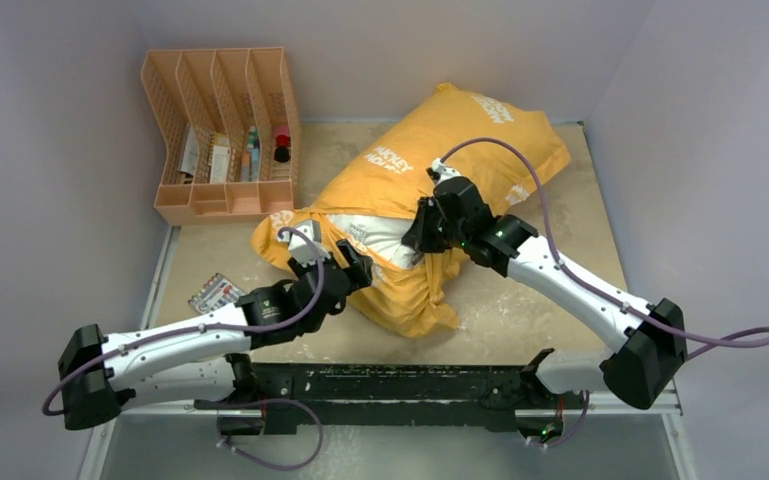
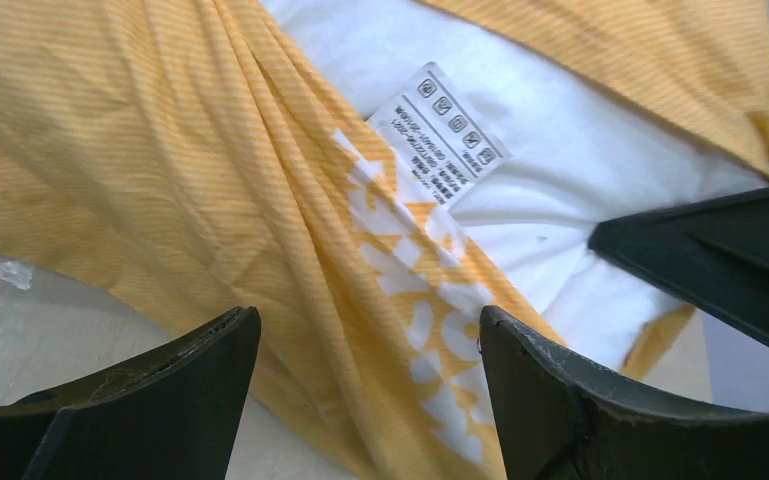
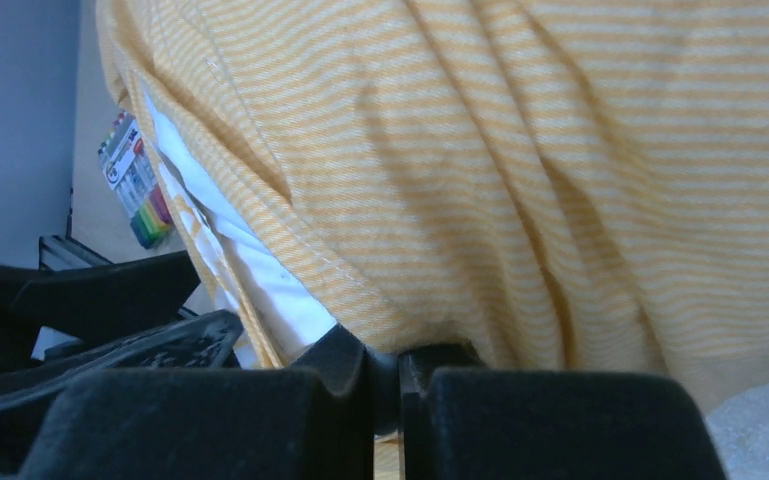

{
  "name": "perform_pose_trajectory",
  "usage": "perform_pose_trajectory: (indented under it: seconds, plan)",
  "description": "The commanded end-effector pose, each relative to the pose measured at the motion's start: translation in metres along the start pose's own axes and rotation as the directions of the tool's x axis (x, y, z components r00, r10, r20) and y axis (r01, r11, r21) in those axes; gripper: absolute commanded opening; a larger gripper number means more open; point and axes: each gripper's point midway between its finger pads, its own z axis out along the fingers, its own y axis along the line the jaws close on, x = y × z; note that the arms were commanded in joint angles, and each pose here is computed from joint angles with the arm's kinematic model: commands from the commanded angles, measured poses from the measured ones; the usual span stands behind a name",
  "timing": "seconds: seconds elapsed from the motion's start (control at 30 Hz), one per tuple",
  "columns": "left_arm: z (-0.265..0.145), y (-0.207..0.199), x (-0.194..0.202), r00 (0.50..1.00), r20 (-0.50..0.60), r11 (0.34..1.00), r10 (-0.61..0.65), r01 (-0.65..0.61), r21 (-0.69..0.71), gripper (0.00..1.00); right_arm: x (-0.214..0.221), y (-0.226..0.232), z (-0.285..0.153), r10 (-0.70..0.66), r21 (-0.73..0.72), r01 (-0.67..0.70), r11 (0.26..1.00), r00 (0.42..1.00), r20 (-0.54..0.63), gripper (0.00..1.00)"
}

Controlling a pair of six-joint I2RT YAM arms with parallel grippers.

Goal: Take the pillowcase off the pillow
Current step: Remove the pillow from the pillowcase.

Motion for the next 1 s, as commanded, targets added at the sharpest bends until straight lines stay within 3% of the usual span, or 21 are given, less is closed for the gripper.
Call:
perform_pose_trajectory:
  seconds: [0.0,0.1,0.17,0.33,0.57,0.7,0.8,0.97]
  plan:
    - [0.013,-0.030,0.007,0.992,-0.106,0.994,-0.062,0.072,0.088,0.80,-0.012,0.008,-0.005,-0.012,-0.040,0.014,0.999,0.998,0.058,0.00]
    - [0.021,-0.051,0.023,0.980,-0.183,0.982,-0.078,0.108,0.158,0.80,-0.007,0.006,0.000,0.006,-0.030,-0.005,1.000,0.999,0.042,0.00]
    - [0.026,-0.050,0.042,0.967,-0.247,0.984,-0.064,0.103,0.147,0.74,-0.010,0.007,0.000,0.015,-0.026,-0.014,1.000,0.998,0.053,0.00]
    - [0.025,0.002,0.092,0.935,-0.342,0.992,-0.098,0.120,0.045,0.00,-0.043,0.016,-0.009,0.028,-0.006,-0.027,1.000,0.989,0.143,0.00]
    - [-0.008,0.117,0.155,0.874,-0.435,0.976,-0.217,0.182,-0.121,0.00,-0.141,0.045,-0.046,0.055,0.015,-0.068,0.998,0.909,0.413,0.00]
    - [-0.025,0.129,0.172,0.851,-0.432,0.954,-0.299,0.273,-0.121,0.00,-0.188,0.060,-0.064,0.071,0.000,-0.085,0.996,0.837,0.542,0.00]
    - [-0.031,0.137,0.173,0.877,-0.397,0.962,-0.272,0.238,-0.134,0.00,-0.190,0.055,-0.065,0.069,0.031,-0.103,0.994,0.833,0.549,0.00]
    - [-0.022,0.119,0.156,0.920,-0.345,0.981,-0.186,0.154,-0.118,0.00,-0.148,0.064,-0.033,0.063,-0.073,-0.035,0.997,0.903,0.424,0.00]
